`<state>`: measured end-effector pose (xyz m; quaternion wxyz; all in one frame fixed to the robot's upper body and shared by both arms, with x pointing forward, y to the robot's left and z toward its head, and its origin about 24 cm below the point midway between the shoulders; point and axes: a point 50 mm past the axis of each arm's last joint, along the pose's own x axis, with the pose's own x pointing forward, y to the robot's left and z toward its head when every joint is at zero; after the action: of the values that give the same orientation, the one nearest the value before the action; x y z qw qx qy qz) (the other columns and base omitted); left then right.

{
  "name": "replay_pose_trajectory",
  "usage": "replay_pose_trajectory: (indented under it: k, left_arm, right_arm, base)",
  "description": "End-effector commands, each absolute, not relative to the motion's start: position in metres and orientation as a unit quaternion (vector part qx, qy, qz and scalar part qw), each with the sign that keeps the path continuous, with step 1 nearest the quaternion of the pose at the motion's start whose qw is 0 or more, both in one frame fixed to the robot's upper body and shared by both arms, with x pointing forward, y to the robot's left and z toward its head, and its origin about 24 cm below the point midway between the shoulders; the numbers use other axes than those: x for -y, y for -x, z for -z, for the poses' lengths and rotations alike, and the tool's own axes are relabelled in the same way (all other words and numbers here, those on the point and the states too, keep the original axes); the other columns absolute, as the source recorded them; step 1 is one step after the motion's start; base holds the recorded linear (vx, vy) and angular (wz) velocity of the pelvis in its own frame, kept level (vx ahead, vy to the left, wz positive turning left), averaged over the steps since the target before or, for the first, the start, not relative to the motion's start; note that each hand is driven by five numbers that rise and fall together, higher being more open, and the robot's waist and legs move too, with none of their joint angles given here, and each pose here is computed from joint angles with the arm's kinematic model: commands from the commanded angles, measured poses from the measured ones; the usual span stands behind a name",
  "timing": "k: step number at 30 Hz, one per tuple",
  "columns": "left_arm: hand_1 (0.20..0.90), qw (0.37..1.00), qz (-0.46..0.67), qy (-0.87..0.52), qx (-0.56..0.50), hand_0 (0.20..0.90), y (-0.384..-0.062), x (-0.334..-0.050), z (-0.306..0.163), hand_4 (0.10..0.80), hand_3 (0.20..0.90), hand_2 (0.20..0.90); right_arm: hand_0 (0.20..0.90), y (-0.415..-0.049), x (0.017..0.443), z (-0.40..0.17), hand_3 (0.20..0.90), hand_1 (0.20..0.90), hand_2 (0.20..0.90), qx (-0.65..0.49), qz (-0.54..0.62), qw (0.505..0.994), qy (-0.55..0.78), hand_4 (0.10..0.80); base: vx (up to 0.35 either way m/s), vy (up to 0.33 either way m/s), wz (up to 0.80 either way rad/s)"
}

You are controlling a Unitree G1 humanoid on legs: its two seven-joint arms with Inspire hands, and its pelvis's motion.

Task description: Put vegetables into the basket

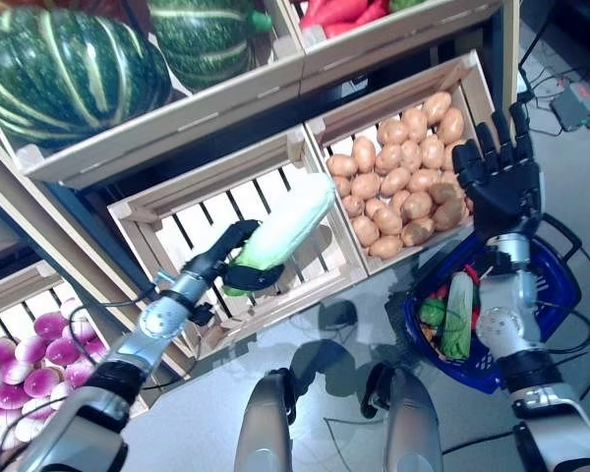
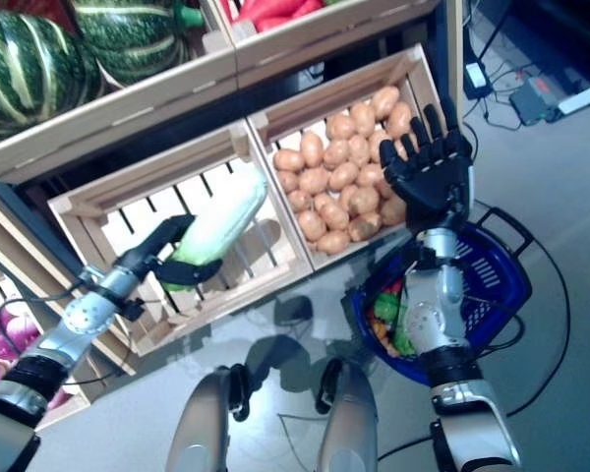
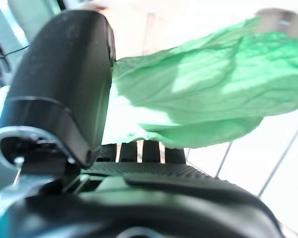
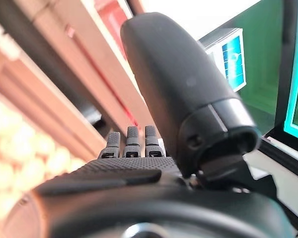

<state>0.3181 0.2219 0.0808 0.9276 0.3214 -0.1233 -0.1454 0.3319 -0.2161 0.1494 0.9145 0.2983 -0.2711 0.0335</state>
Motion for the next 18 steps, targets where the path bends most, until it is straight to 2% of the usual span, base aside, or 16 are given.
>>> replay_pose_trajectory:
  k: [1,8,13,18]
  left_arm:
    - [0.3,0.935,0.117,-0.244,0.229,0.3,-0.316,-0.202,-0.11,0.4,0.3,0.3]
    - [0.3,0.949,0.138,-0.189,0.211,0.3,-0.31,-0.162,-0.09,0.4,0.3,0.3]
    - [0.3,0.952,0.151,-0.178,0.198,0.3,-0.311,-0.145,-0.084,0.4,0.3,0.3]
    - [0.3,0.954,0.154,-0.171,0.194,0.3,-0.312,-0.135,-0.081,0.4,0.3,0.3]
  right_arm:
    - [0.9,-0.321,0.191,-0.166,0.9,0.9,0.9,0.333,-0.124,0.882,-0.308,0.8]
    - [0.9,-0.321,0.151,-0.137,0.9,0.9,0.9,0.24,-0.177,0.895,-0.333,0.8]
    - [0.9,-0.32,0.133,-0.125,0.9,0.9,0.9,0.195,-0.204,0.889,-0.36,0.8]
    - [0.9,-0.315,0.118,-0.111,0.9,0.9,0.9,0.154,-0.227,0.905,-0.326,0.8]
  base:
    - [0.214,-0.052,-0.13]
    - [0.169,-0.026,-0.17]
    - [0.047,-0.021,0.0]
    - [-0.006,-0.003,-0.03]
